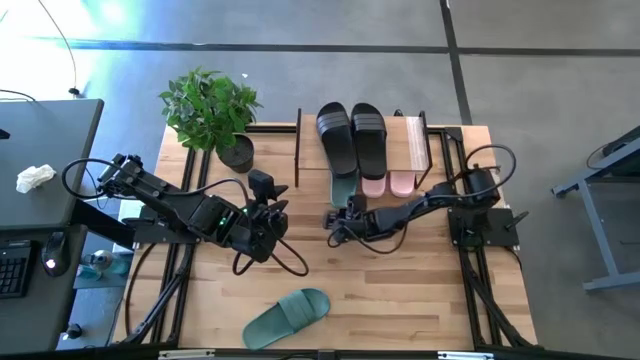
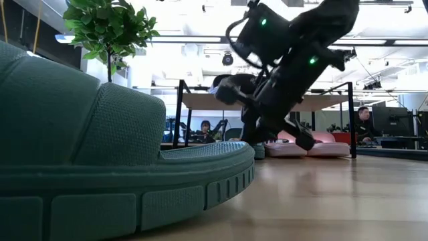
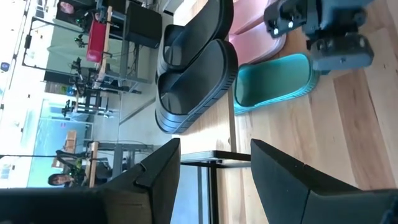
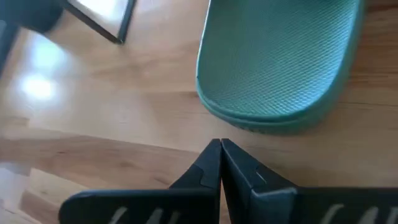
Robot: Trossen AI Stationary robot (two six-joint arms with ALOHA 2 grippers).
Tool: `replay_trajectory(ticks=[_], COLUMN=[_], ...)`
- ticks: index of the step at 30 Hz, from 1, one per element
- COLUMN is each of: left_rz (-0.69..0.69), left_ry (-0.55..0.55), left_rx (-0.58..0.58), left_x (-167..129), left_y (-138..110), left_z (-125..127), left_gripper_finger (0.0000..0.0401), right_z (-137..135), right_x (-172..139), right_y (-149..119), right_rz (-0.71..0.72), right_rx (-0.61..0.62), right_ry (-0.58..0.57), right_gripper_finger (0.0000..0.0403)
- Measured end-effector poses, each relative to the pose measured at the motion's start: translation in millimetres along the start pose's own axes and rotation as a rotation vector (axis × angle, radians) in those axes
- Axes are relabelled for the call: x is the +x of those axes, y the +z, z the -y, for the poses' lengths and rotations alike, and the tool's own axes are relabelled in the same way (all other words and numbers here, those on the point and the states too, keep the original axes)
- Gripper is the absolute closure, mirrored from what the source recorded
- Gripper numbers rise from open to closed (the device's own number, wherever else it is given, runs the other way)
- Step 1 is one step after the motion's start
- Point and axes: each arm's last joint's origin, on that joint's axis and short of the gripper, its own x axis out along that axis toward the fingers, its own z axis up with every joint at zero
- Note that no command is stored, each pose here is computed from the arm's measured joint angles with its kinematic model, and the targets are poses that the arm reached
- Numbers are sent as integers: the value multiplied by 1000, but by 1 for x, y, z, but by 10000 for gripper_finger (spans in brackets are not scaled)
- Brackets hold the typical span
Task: Pick and place slides into the shelf
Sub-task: Put the top green slipper under the shelf
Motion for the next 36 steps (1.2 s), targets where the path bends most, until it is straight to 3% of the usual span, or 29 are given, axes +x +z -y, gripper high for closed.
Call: replay_trajectory(ticks=[15, 28, 32, 36], left_rz=[2, 1, 14, 76], left_ry=[-7, -11, -111, -400], left_rx=[-1, 4, 65, 196], left_x=[0, 0, 0, -3], left_y=[0, 0, -1, -3], left_z=[0, 0, 4, 12], left_gripper_finger=[222, 222, 222, 222], right_z=[6, 8, 1, -16], right_x=[17, 22, 12, -19], right_y=[27, 35, 24, 12], right_rz=[47, 35, -21, -123], right_rx=[12, 8, -1, -122], right_ry=[-81, -100, -38, 111], right_gripper_finger=[403, 403, 403, 403])
